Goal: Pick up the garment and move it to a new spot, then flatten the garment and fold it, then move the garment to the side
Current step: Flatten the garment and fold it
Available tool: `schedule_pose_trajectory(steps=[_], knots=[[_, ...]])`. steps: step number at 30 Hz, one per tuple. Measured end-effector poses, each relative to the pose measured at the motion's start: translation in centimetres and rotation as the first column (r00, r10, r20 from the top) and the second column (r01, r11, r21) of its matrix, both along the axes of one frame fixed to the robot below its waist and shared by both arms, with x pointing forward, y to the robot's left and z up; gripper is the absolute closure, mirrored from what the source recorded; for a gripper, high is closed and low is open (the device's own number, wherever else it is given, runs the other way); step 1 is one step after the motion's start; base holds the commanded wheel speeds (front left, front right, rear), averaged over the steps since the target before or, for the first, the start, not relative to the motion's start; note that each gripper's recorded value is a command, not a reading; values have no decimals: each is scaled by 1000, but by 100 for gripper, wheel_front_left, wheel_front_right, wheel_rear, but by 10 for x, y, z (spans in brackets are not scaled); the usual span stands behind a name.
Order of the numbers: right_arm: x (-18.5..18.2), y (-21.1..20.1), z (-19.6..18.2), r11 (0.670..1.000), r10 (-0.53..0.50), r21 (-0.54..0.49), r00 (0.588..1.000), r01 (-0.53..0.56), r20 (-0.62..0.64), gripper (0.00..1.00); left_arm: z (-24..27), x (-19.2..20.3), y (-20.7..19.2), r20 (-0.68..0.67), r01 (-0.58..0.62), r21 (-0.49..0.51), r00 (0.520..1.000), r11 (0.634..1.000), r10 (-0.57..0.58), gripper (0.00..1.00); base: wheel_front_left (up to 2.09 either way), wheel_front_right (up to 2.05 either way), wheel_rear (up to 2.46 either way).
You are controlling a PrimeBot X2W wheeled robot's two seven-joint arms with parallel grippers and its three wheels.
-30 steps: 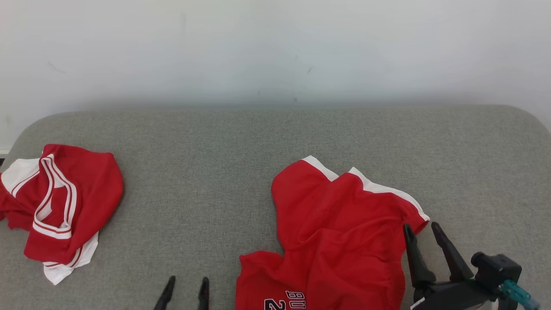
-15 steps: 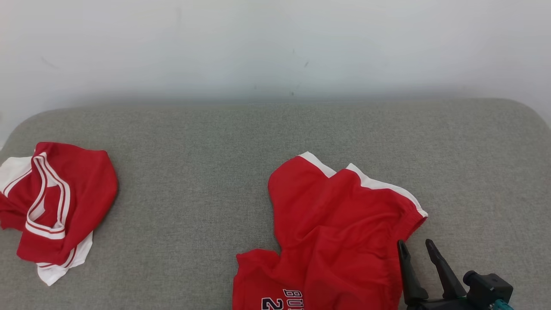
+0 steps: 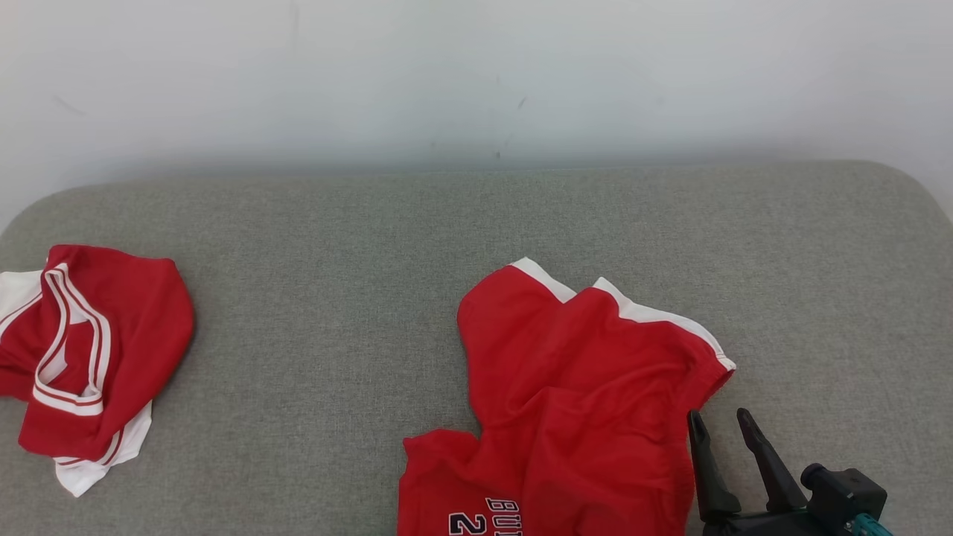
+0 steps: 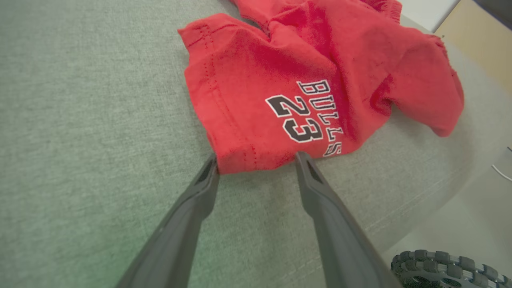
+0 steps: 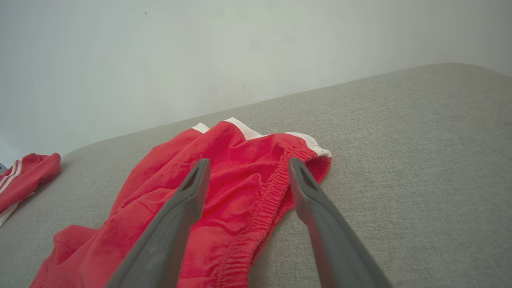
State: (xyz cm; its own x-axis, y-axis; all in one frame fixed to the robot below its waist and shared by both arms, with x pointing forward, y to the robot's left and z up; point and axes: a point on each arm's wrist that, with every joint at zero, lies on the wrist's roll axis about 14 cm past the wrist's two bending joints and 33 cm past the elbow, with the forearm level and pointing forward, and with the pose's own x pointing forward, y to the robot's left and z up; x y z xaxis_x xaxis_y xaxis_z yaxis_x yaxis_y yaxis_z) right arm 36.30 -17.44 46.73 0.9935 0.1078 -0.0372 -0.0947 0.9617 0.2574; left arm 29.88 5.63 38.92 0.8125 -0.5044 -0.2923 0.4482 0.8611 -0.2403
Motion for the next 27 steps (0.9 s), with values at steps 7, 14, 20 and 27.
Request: schedule_pose_trajectory(steps=[7, 14, 20, 27], knots=[[3, 5, 0, 1000, 15, -1, 1000, -15, 2, 0, 10, 11, 1, 31, -5, -16, 1000, 1000, 6, 100, 0, 0, 0], [8, 17, -2, 999, 51, 4, 999, -51, -3, 0, 25, 10, 33, 85, -80, -8, 993, 997, 80, 100, 0, 0, 0], [13, 33, -7, 996, 93, 12, 996, -93, -17, 0, 33, -1, 71, 120, -159, 24, 981, 987, 155, 100, 0, 0, 0], [17, 35, -16, 995, 100, 8, 994, -100, -43, 0, 28, -12, 86, 98, -203, 32, 975, 979, 199, 100, 0, 0, 0]])
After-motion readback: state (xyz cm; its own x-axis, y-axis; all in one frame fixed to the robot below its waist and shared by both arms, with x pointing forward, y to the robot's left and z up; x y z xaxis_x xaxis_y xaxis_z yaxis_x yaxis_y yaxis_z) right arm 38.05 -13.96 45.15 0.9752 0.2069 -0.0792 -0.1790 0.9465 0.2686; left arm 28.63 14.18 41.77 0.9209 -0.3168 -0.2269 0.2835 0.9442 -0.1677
